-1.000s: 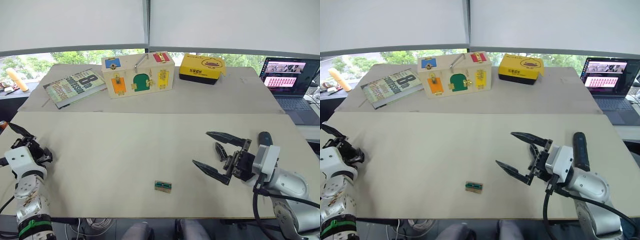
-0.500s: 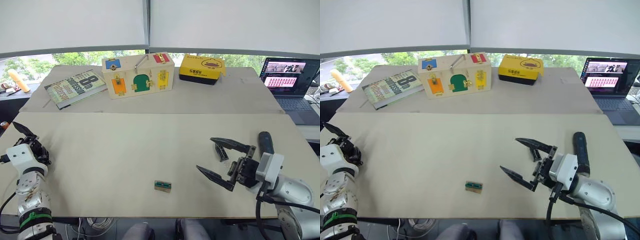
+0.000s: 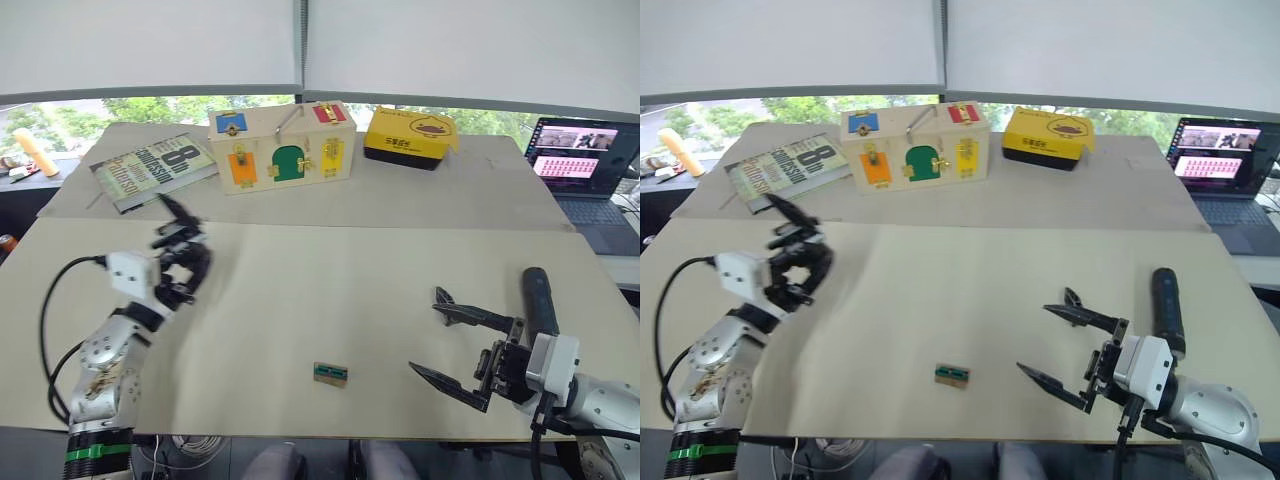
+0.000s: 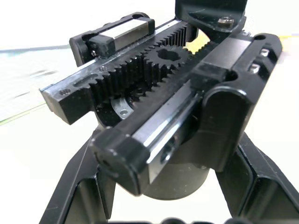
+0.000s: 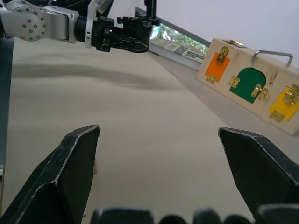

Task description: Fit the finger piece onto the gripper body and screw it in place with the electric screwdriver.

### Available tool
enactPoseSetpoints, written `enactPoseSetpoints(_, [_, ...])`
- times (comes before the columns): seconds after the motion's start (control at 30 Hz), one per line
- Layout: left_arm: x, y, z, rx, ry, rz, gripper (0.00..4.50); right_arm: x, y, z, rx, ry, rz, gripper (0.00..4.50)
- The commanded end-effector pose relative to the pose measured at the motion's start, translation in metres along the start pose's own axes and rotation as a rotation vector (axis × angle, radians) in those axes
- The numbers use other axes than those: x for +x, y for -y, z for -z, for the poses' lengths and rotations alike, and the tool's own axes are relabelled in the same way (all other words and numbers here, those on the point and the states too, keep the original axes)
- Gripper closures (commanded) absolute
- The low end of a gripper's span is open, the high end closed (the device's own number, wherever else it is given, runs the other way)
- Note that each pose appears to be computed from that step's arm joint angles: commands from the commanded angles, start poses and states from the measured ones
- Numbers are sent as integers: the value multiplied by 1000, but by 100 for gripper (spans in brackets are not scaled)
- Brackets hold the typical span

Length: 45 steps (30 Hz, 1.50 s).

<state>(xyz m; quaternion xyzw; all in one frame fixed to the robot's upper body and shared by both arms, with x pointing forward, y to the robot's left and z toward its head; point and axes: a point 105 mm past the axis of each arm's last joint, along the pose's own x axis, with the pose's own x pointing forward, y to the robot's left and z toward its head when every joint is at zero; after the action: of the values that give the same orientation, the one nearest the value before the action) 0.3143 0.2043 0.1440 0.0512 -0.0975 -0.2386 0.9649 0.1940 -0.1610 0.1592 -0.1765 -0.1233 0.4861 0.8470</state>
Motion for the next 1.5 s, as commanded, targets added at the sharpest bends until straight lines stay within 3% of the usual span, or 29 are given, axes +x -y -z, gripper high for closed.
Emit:
enactPoseSetpoints(0.03, [12, 43, -4, 76, 5, 207, 213, -2, 0, -15, -49, 37, -2, 0])
enactPoseSetpoints(0.23, [28, 100, 18, 107, -29, 436, 213, -2, -4, -17, -40, 24, 10, 0])
enactPoseSetpoints(0.4, [35, 121, 33, 122, -75, 524, 213, -4, -9, -17, -27, 2, 5, 0])
enactPoseSetpoints(0.57, [41, 127, 40, 108, -103, 543, 213, -5, -9, -18, -21, -12, 13, 0])
enactPoseSetpoints(0.73, [34, 128, 64, 86, -209, 587, 213, -2, -5, -22, -37, -14, 24, 0])
enactPoseSetpoints(0.93, [33, 122, 74, 69, -289, 580, 213, 0, -2, -24, -44, -16, 28, 0])
enactPoseSetpoints(1.13, [27, 117, 78, 62, -308, 586, 213, 0, -1, -24, -51, -15, 30, 0])
enactPoseSetpoints(1.2, [24, 114, 80, 57, -309, 585, 111, -1, -1, -24, -52, -16, 30, 0])
enactPoseSetpoints(1.3, [19, 106, 79, 53, -310, 585, 4, -3, -1, -24, -52, -20, 31, 0])
enactPoseSetpoints(1.5, [6, 85, 75, 36, -314, 602, 4, -7, -5, -23, -46, -30, 33, 0])
